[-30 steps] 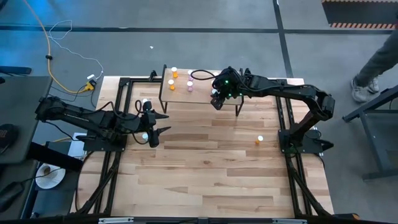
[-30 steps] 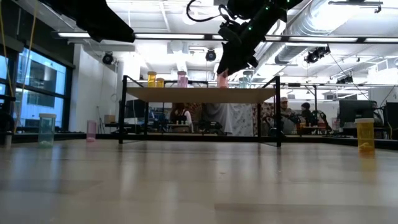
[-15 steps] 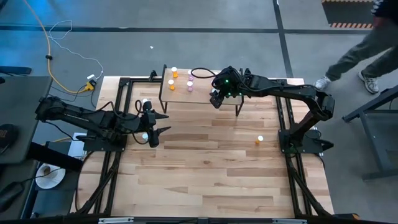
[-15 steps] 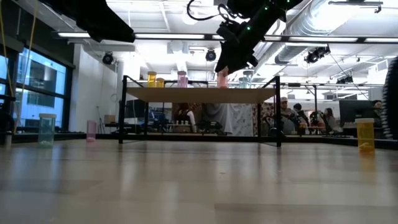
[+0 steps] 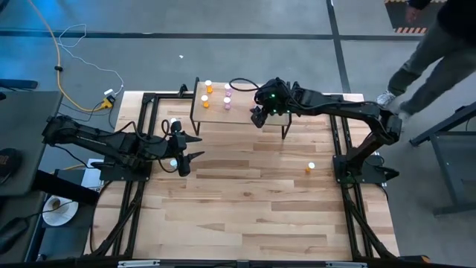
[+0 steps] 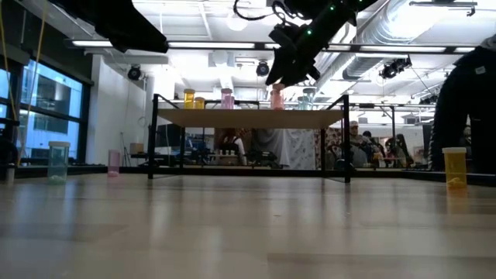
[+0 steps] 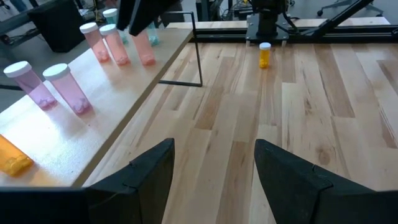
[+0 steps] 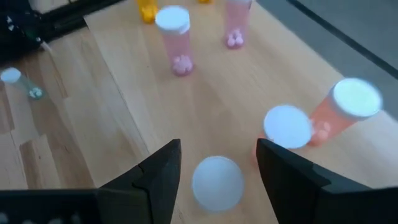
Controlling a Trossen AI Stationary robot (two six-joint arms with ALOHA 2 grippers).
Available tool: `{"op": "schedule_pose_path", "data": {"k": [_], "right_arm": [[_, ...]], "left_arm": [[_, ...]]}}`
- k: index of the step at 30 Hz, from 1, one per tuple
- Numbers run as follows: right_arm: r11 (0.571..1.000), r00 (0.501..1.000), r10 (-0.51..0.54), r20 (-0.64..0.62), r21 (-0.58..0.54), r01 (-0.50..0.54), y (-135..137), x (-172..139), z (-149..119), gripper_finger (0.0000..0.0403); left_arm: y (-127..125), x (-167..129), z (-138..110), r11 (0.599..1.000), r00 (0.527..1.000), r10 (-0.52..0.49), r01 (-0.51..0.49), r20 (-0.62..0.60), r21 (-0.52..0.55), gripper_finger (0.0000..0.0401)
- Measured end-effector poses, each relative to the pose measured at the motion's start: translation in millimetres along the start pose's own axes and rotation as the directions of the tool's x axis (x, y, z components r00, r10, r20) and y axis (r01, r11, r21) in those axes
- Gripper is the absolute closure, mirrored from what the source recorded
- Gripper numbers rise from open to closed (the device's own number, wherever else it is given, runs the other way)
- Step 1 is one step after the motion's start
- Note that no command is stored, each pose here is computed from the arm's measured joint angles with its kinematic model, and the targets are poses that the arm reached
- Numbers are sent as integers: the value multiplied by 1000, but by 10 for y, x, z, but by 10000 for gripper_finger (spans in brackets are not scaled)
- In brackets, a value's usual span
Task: Pick and place medicine bottles onto shelf by color
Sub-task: Adjust the pink pill bottles on the shelf
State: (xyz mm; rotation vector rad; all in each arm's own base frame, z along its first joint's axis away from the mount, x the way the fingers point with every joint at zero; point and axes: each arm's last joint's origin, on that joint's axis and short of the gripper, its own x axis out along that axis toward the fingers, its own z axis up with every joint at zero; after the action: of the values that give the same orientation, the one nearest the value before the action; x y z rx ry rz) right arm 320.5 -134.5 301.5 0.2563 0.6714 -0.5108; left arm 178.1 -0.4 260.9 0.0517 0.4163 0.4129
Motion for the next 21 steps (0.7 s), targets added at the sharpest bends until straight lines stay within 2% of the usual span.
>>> {"op": "schedule_pose_path", "data": {"k": [10, 21], "right_arm": [[1000, 998, 9, 65, 6, -9, -13, -188, 74, 201], [1000, 990, 28, 138, 7, -30, -13, -576, 131, 201]], "left_arm": [[1, 1, -1, 1000, 1000, 3, -3, 0, 28, 188], [32, 3, 1, 993, 996, 85, -85, 5, 76, 188]]}}
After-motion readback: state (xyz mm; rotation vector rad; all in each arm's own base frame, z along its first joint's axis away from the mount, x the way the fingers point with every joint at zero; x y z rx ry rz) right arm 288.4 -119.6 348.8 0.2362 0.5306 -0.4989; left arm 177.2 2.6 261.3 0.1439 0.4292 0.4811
